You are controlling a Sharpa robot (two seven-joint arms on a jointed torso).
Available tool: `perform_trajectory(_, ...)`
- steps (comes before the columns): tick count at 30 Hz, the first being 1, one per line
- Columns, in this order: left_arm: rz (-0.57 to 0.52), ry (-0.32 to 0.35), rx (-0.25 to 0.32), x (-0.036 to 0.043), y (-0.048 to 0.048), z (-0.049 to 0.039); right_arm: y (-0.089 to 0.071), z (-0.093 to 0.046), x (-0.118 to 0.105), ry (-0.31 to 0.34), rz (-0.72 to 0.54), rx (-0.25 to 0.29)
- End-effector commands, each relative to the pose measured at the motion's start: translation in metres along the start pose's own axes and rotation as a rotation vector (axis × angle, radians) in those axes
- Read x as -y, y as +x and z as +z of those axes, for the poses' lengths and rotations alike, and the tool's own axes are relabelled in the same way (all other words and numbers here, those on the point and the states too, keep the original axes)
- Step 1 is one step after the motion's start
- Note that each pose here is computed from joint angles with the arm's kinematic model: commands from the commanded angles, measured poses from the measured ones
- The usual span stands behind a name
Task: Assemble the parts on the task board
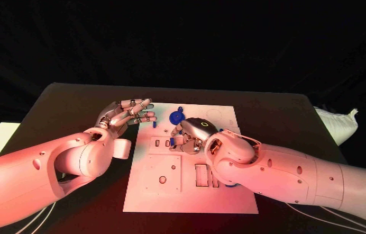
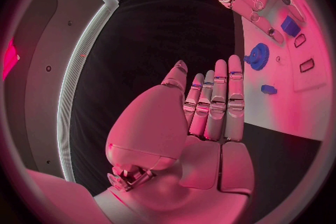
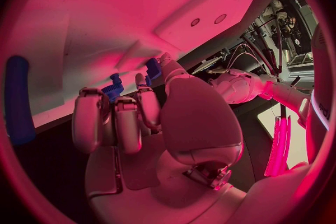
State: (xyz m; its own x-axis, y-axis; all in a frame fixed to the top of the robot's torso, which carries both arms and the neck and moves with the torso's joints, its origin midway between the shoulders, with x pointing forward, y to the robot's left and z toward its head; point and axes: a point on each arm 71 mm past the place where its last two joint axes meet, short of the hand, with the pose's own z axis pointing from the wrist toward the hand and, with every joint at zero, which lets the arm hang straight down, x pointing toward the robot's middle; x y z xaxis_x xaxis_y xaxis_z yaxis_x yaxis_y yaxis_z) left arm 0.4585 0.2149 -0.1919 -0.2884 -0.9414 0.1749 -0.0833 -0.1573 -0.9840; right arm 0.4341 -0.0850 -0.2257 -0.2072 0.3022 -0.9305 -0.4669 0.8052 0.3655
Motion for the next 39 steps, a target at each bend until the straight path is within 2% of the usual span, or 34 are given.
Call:
perform_trajectory(1, 0.013, 0.005, -0.023, 0.0006, 0.0022, 0.0003, -0.010, -0.005, -0.006, -0.062, 0.055, 0.101)
perform_trajectory(7, 0.078, -0.013, -0.062, -0.0010, 0.0029, 0.0007, -0.029, -0.019, -0.007, -0.203, 0.143, 0.124)
perform_trajectory(11, 0.152, -0.061, -0.102, -0.0048, 0.0029, 0.0008, -0.048, -0.029, 0.005, -0.221, 0.222, 0.135)
perform_trajectory(17, 0.334, -0.193, -0.169, -0.0115, 0.0046, -0.0013, -0.082, -0.038, 0.034, -0.143, 0.358, 0.148)
perform_trajectory(20, 0.481, -0.330, -0.238, -0.0115, 0.0054, 0.0010, -0.099, -0.042, 0.055, -0.079, 0.415, 0.170)
perform_trajectory(23, 0.707, -0.471, -0.291, -0.0056, 0.0022, 0.0072, -0.112, -0.045, 0.074, -0.021, 0.447, 0.193)
perform_trajectory(26, 0.870, -0.547, -0.284, 0.0040, -0.0027, 0.0157, -0.119, -0.047, 0.084, 0.008, 0.457, 0.209)
perform_trajectory(31, 0.981, -0.594, -0.255, 0.0129, -0.0016, 0.0269, -0.123, -0.049, 0.092, 0.030, 0.461, 0.215)
perform_trajectory(35, 1.064, -0.612, -0.252, 0.0156, 0.0084, 0.0379, -0.123, -0.048, 0.094, 0.037, 0.462, 0.201)
perform_trajectory(39, 1.133, -0.632, -0.284, 0.0145, 0.0216, 0.0478, -0.122, -0.047, 0.096, 0.044, 0.460, 0.191)
